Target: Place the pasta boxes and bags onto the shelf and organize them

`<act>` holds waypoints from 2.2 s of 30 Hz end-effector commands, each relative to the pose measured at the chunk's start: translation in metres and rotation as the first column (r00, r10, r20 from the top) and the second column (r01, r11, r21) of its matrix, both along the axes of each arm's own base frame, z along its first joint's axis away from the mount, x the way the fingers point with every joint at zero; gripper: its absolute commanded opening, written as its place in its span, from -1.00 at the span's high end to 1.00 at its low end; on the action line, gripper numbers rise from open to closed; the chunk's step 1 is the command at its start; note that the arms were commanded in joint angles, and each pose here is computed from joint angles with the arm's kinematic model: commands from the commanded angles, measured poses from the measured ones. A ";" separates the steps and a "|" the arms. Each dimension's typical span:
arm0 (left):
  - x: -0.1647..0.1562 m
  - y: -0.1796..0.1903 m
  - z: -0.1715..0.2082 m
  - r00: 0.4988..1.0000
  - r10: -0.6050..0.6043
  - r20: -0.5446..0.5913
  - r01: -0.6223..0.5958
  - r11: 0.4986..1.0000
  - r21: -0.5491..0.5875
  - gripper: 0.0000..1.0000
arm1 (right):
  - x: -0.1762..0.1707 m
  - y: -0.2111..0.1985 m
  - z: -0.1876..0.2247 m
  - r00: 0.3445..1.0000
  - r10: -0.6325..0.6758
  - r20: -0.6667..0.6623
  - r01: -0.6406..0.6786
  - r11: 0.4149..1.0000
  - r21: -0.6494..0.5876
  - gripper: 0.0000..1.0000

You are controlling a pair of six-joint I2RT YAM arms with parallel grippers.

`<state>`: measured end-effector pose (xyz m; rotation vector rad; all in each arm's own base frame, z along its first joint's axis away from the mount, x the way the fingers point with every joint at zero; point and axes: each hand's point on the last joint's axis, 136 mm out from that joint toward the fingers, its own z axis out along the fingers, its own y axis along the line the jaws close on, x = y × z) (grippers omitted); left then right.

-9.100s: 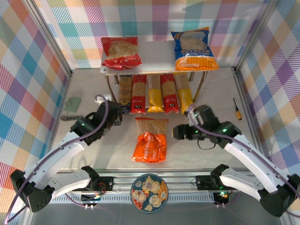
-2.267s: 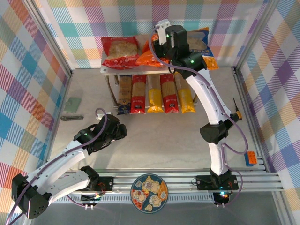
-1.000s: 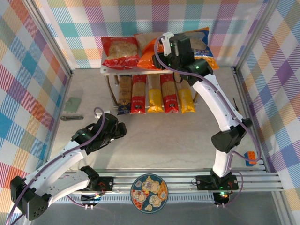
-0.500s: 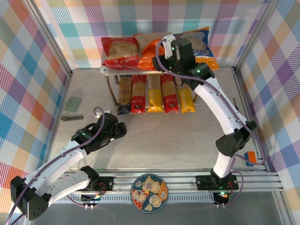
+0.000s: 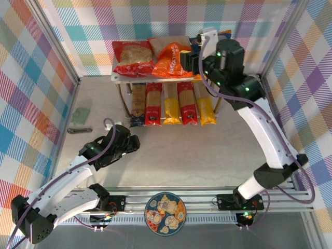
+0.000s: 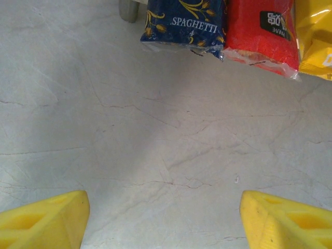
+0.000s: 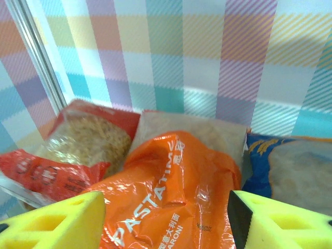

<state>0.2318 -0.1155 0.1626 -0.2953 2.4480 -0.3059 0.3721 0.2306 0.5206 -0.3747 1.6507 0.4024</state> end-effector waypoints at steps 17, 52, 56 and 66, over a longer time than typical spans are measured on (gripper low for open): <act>0.018 0.051 0.089 0.959 0.092 0.269 -0.144 0.973 0.179 -0.75 | -0.125 -0.119 -0.129 0.956 -0.197 -0.219 0.219 0.972 0.081 -0.34; 0.140 0.114 -0.044 0.909 0.142 0.392 -0.362 0.736 0.573 -1.00 | -0.122 -0.169 -0.360 0.668 -0.501 -0.550 0.436 0.863 -0.256 -0.98; 0.149 0.106 -0.052 0.912 0.093 0.399 -0.325 0.757 0.566 -1.00 | -0.116 -0.176 -0.360 0.659 -0.521 -0.542 0.455 0.850 -0.264 -0.98; 0.155 0.106 -0.052 0.848 0.016 0.530 -0.326 0.804 0.498 -1.00 | -0.085 -0.187 -0.369 0.648 -0.522 -0.554 0.480 0.845 -0.234 -0.98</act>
